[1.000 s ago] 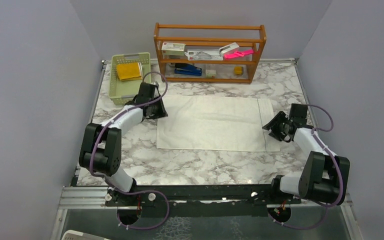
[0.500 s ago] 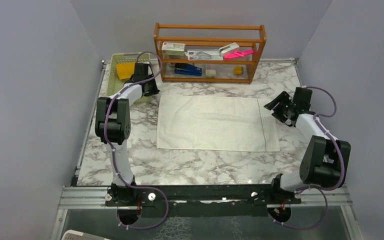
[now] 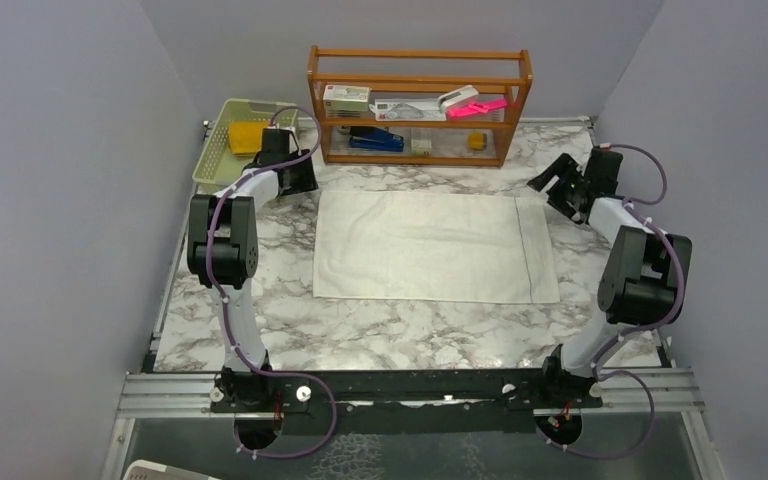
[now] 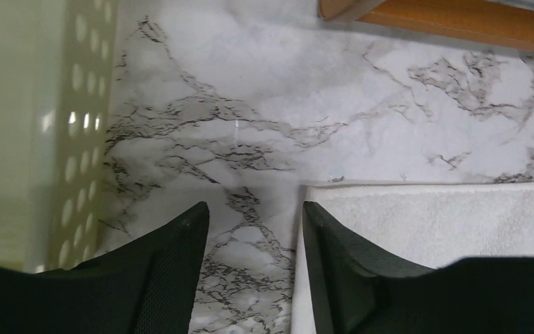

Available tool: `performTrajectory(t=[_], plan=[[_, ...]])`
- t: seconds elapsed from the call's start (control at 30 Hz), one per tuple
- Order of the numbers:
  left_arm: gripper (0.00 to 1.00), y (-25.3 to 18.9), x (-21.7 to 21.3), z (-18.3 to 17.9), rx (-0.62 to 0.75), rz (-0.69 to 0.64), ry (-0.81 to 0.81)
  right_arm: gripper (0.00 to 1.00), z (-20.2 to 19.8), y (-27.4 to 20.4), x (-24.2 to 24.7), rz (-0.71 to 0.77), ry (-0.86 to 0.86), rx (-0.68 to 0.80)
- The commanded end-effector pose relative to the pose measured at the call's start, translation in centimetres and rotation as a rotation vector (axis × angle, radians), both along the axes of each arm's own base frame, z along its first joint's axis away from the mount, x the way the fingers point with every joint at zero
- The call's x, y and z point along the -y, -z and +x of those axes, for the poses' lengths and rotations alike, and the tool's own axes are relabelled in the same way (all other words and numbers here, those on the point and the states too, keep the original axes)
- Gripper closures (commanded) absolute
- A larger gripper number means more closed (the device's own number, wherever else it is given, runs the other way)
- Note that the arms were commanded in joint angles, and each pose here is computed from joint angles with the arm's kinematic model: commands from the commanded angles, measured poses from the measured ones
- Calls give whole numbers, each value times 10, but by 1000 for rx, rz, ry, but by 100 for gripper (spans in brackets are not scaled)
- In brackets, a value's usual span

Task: Roll the towels
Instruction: Fold the towel at the center of the board.

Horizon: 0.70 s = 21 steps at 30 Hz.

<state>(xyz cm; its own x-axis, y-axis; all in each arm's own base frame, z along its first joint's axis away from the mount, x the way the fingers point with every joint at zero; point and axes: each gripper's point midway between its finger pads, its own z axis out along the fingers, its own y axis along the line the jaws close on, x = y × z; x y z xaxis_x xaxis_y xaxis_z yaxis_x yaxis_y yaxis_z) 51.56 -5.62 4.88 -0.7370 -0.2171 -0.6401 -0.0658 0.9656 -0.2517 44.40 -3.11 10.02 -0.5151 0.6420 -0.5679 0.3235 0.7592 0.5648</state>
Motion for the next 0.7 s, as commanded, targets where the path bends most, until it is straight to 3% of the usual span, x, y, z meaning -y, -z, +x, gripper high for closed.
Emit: performTrajectory(t=[0.0, 0.37, 0.67], plan=[[44, -5, 21, 0, 32, -51, 135, 26, 27, 19, 29, -130, 22, -61], [42, 15, 24, -7, 21, -15, 171, 37, 35, 53, 65, -372, 2, -197], [41, 28, 40, -13, -2, 15, 214, 38, 36, 54, 60, -407, -35, -215]])
